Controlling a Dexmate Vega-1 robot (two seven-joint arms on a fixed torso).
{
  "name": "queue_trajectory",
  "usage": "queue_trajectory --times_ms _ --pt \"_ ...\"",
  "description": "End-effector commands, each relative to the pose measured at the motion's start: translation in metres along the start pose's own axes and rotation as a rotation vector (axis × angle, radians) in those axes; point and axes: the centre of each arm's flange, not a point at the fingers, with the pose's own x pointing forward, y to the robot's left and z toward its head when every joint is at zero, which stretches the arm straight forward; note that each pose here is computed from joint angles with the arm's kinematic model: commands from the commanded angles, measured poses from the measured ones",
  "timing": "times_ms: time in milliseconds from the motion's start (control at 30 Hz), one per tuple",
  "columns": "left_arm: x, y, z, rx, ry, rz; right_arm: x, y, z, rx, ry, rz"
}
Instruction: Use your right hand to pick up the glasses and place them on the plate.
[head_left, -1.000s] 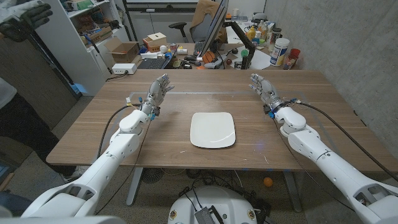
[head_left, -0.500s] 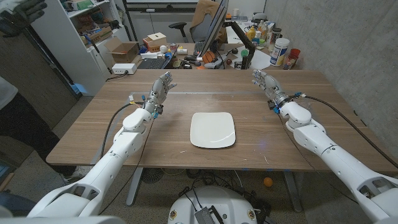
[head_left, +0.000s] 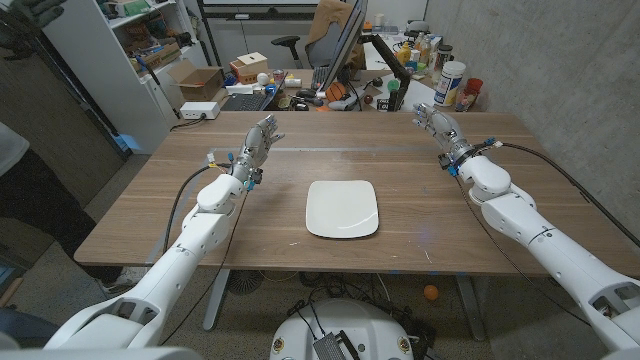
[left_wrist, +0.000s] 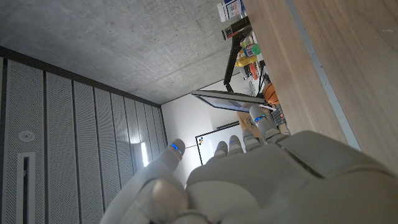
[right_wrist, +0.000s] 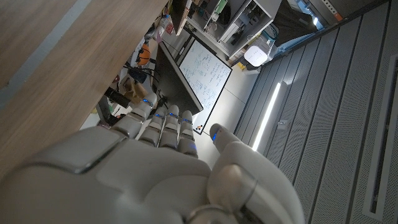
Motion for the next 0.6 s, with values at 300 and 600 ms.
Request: queue_trajectory --times_ms 300,600 --pt "-0.001 0.001 0.005 0.011 -0.024 -0.024 0.001 -0.026 0.035 -0.269 -0.017 -0.073" --pt "0.002 -0.001 0.007 0.021 -0.032 -0.038 0.004 -0.038 0.048 -0.375 -0.014 -0.115"
